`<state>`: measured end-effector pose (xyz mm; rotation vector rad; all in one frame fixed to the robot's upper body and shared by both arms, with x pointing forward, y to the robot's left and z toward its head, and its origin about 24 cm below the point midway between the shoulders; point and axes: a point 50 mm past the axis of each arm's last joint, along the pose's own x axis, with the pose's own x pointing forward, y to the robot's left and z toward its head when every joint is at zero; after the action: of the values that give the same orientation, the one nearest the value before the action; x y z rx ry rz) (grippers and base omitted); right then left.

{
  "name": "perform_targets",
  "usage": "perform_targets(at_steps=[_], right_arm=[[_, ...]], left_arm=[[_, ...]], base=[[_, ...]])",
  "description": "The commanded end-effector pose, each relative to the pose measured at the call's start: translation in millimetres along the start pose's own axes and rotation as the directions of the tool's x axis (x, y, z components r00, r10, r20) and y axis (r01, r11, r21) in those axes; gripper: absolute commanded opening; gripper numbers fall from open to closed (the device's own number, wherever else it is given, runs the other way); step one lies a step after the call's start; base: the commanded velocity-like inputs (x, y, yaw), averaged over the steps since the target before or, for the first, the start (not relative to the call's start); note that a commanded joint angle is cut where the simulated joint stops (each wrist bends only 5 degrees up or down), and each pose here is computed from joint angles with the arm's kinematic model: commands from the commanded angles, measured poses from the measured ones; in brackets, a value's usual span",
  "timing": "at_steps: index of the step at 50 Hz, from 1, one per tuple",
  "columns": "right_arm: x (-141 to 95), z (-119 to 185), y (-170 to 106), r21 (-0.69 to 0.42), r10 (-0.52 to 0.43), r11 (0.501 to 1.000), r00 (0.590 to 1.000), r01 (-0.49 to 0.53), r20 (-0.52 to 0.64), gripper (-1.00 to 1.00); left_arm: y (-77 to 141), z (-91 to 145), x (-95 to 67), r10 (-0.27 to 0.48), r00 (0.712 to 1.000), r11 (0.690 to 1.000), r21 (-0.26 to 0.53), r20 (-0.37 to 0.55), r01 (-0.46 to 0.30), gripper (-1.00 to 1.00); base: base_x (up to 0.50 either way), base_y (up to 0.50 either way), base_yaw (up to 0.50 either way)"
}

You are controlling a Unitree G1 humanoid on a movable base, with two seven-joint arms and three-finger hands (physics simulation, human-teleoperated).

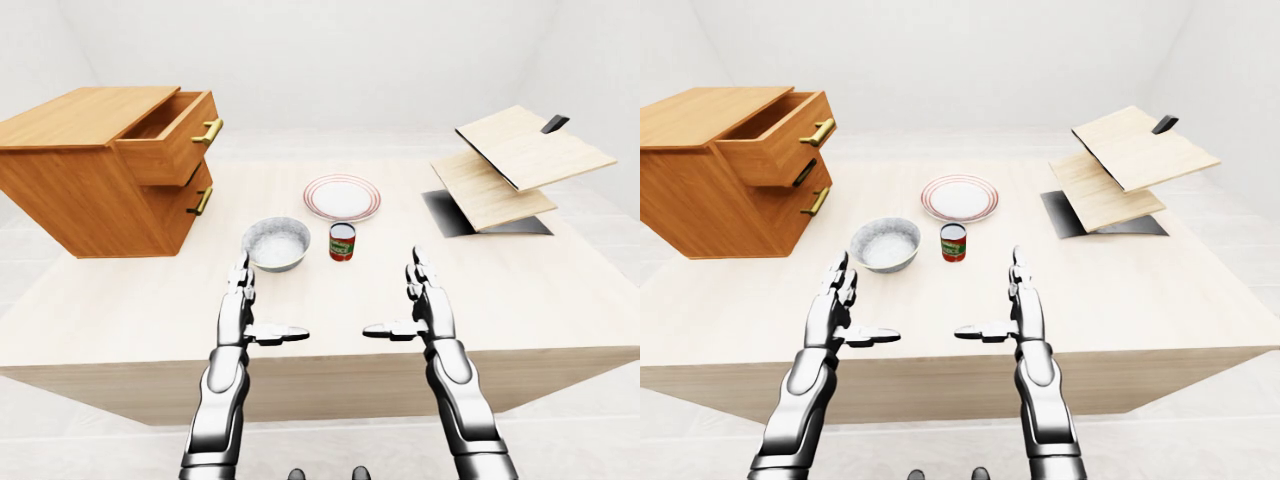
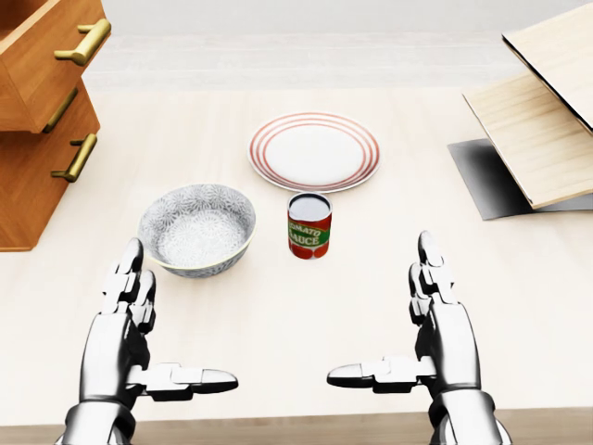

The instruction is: Close the top drawer of the cabinet.

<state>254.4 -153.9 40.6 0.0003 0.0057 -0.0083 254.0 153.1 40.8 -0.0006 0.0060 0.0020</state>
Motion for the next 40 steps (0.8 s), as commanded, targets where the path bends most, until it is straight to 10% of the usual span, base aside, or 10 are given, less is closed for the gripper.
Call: perform_targets(at_steps=[1, 13, 18, 28, 37, 40], right_arm=[[-0.4, -2.6, -5.1, -0.021, 0.003, 1.000, 1.000, -0.003, -0.008, 1.00], [-8.8, 17.6, -7.6, 0.005, 0.021, 1.000, 0.999, -0.021, 0.028, 1.00], [-12.2, 50.2, -12.3, 0.015, 0.010, 1.000, 0.986, -0.012, 0.168, 1.00], [-17.7, 116.4, -29.1, 0.025, -0.028, 1.000, 0.897, 0.018, 0.442, 1.00], [-29.4, 153.6, -31.2, 0.008, -0.030, 0.999, 0.806, 0.031, 0.591, 1.00], [-29.1, 154.1, -33.7, -0.004, -0.028, 0.999, 0.805, 0.038, 0.592, 1.00]], left_arm=[[9.1, 1.5, -1.3, 0.006, 1.000, 1.000, -0.020, 0.006, -0.006, 1.00], [0.0, 18.8, -9.5, -0.028, 0.999, 0.998, 0.049, 0.039, 0.026, 1.00], [5.2, 64.0, -21.0, -0.008, 0.974, 0.999, 0.046, 0.227, -0.003, 1.00], [16.4, 115.4, -35.8, 0.033, 0.895, 0.991, 0.099, 0.444, -0.086, 1.00], [14.1, 176.2, -67.1, 0.016, 0.712, 0.995, 0.063, 0.702, -0.084, 1.00], [13.5, 178.9, -66.3, 0.004, 0.703, 0.993, 0.079, 0.711, -0.085, 1.00]], base=[[0.00, 0.00, 0.00], [0.00, 0.00, 0.00], [0.00, 0.00, 0.00], [0.00, 0.00, 0.00], [0.00, 0.00, 0.00], [0.00, 0.00, 0.00]])
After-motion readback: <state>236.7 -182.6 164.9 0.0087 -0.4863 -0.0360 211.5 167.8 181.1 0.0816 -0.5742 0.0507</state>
